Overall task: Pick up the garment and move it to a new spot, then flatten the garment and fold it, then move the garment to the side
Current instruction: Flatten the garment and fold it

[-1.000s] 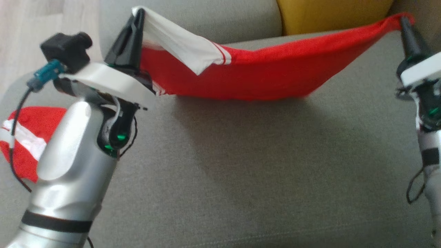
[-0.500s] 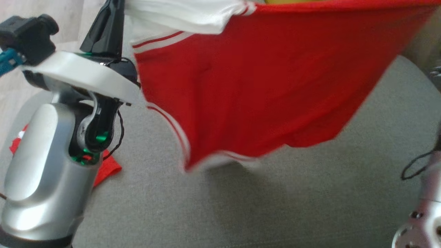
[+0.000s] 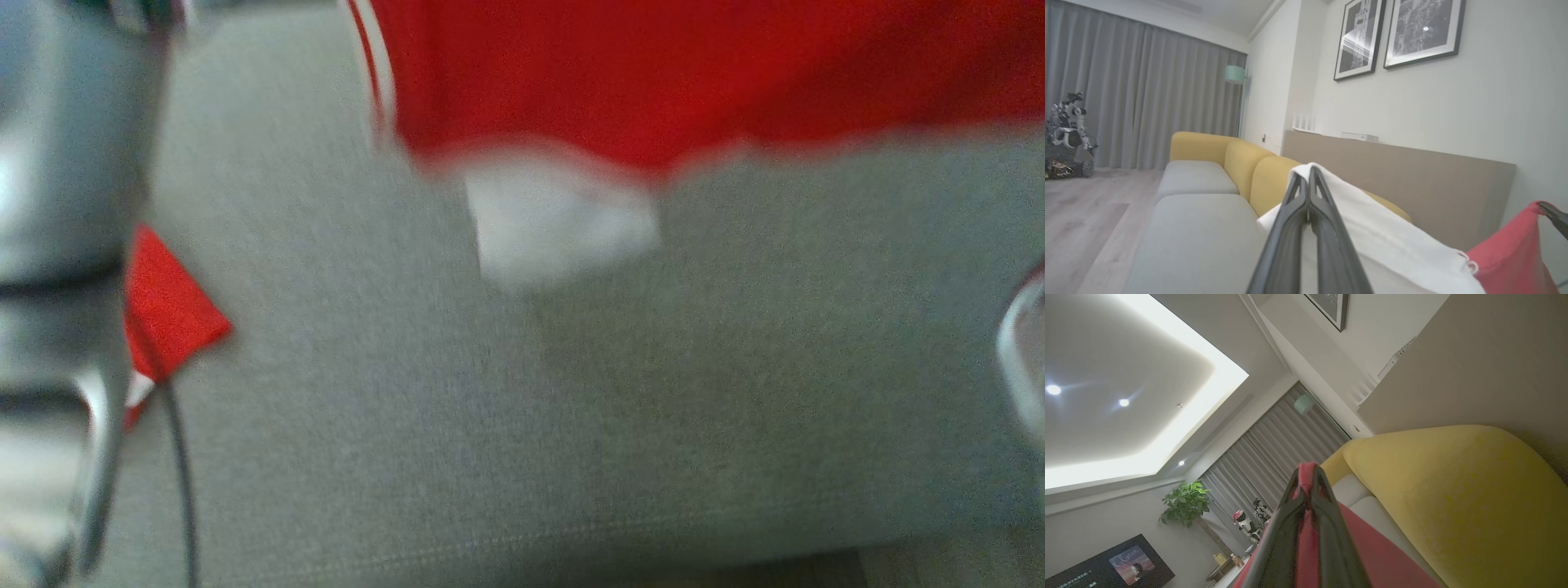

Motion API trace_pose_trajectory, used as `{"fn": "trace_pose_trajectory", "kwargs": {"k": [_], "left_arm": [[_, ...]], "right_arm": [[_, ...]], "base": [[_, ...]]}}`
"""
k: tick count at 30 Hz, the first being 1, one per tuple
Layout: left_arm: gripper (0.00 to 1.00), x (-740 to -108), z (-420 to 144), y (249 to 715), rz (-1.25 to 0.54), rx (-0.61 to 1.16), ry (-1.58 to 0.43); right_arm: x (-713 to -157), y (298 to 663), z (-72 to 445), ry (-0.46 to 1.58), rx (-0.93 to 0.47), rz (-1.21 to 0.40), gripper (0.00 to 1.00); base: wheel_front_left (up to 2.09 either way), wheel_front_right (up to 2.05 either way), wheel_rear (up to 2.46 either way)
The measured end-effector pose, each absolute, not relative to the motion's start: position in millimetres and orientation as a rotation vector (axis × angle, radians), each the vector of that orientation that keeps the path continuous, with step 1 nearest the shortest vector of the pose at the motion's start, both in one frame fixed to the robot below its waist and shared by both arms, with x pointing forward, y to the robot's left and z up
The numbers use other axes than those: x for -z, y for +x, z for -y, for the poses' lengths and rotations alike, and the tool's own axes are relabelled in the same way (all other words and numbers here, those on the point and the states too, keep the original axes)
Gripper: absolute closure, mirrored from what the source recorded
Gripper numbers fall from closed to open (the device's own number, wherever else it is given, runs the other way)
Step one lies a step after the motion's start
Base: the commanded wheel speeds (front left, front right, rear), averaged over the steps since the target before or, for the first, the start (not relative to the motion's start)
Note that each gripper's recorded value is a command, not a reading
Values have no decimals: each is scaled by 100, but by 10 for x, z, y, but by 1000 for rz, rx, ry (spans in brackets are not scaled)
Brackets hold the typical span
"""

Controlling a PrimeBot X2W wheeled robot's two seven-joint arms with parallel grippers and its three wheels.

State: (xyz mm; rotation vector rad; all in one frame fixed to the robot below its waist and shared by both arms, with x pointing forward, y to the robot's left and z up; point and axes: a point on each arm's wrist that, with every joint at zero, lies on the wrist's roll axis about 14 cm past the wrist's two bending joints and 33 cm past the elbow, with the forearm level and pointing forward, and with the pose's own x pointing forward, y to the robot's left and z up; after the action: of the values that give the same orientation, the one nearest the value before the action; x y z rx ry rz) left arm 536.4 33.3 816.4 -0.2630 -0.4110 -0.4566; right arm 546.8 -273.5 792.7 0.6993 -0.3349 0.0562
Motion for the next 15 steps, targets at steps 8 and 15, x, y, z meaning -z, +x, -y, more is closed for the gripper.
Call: {"fn": "trace_pose_trajectory", "kwargs": {"k": [8, 15], "left_arm": [[100, -8056, -517, 6519, 545, 299, -296], [100, -7157, -528, 7019, 420, 278, -248]], "right_arm": [[-7728, 6510, 2541, 804, -89, 411, 100], [-6872, 6984, 2437, 887, -75, 303, 100]], "base": [[0, 0, 0], [0, 0, 0]]}}
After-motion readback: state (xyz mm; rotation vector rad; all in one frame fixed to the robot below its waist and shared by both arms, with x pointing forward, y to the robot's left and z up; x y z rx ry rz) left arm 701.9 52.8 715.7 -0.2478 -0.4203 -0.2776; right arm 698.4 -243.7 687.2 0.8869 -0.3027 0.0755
